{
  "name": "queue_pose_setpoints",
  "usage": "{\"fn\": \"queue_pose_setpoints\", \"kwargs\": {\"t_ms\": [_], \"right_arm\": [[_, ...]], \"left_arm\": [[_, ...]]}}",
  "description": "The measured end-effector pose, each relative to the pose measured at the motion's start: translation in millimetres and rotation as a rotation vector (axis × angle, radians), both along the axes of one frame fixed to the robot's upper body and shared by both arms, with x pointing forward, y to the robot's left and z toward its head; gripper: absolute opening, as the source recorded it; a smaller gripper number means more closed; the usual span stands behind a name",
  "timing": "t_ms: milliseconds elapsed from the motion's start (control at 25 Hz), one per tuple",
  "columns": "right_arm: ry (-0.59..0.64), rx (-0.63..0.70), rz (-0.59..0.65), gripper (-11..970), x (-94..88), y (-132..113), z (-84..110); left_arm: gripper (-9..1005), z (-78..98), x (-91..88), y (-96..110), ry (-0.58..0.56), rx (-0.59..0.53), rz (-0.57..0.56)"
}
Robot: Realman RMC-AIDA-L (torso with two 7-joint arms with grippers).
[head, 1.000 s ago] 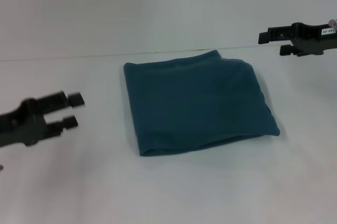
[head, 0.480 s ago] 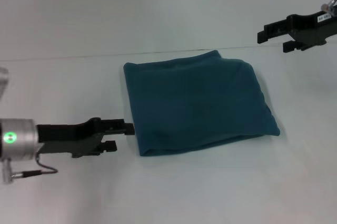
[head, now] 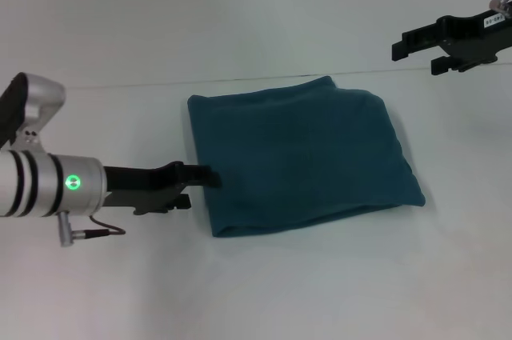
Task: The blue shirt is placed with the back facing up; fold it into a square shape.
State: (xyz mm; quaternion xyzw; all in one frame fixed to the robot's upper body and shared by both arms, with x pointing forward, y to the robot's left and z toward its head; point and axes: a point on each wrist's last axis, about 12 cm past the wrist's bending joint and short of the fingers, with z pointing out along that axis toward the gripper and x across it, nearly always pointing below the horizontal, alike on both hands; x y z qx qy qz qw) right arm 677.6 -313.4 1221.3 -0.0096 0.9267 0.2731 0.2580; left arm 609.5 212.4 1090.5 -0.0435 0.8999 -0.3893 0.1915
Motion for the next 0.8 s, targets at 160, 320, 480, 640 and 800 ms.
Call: {"fn": "queue_pose_setpoints", "kwargs": {"t_ms": [160, 320, 480, 640, 800], "right_arm": [[0.001, 0.002, -0.001, 911, -0.1, 0, -0.3], [0.001, 0.003, -0.001, 910, -0.1, 0, -0.4], [0.002, 0.004, -0.003, 909, -0.3, 0, -0.9], [0.001, 0.007, -0.005, 908, -0.1, 0, -1.4], [0.0, 0.01, -0.005, 907, 0.2, 1, -1.6]], "left_arm": [[788, -4.2, 5.0, -11, 0.0, 0.025, -0.005], [789, -8.2, 8.5, -17, -0.006, 0.056, -0.003], [774, -9.9, 11.6, -24, -0.013, 0.085, -0.011], [743, -8.2, 14.6, -35, -0.02, 0.089, -0.032], [712, -7.2, 17.3, -48, -0.023, 0.108, -0.063]]}}
